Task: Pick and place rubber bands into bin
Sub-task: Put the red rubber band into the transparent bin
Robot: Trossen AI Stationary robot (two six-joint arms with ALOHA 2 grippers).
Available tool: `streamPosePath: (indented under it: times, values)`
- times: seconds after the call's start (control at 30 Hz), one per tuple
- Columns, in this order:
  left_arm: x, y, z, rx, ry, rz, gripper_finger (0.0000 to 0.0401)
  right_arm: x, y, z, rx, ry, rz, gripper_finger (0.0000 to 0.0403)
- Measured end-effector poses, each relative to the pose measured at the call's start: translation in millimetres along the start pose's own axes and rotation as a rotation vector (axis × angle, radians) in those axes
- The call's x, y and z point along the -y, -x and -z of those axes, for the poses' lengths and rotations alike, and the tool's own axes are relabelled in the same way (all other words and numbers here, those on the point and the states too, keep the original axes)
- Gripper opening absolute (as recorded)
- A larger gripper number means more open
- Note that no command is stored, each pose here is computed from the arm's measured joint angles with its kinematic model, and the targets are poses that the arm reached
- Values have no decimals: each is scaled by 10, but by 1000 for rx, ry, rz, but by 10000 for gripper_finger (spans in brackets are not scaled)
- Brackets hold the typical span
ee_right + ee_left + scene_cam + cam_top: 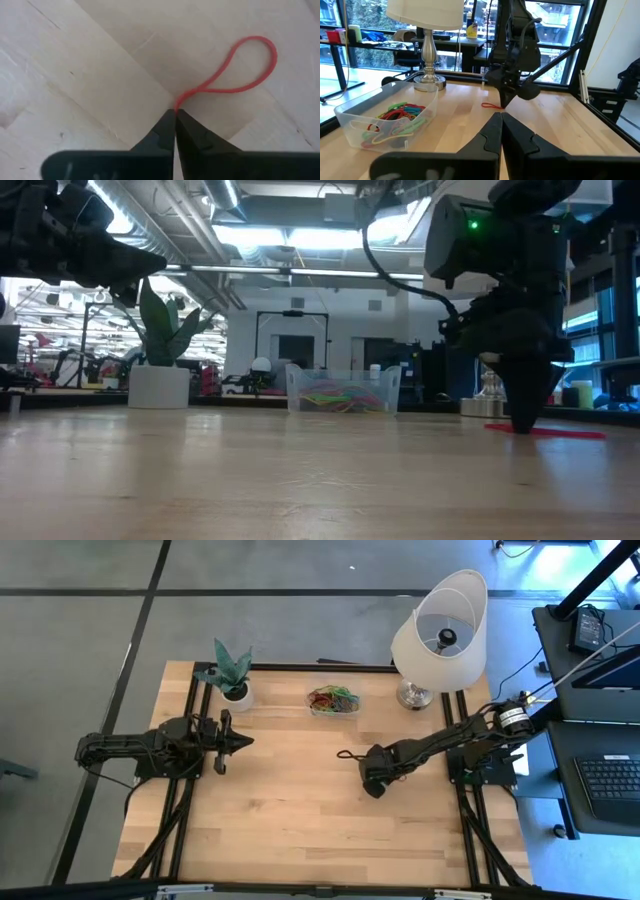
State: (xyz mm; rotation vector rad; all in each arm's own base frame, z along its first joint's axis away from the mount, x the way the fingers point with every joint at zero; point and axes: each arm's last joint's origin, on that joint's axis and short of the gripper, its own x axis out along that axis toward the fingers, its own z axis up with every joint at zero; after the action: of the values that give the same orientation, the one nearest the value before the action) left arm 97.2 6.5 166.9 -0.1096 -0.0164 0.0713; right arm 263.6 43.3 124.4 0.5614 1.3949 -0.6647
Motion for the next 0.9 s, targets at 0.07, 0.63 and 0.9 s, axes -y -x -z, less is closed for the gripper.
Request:
streamPosePath:
  times: [0.07, 0.63, 0.9]
  values:
    - [0, 0, 0, 0, 0, -1, 5, -15, 70, -22, 10, -9, -17, 12]
    - [0, 0, 0, 0, 0, 0, 6, -31, 1516, -1295, 576, 31, -162, 1]
    - [0, 0, -1, 1, 0, 0, 6, 408, 1468, -2022, 622, -89, -81, 0]
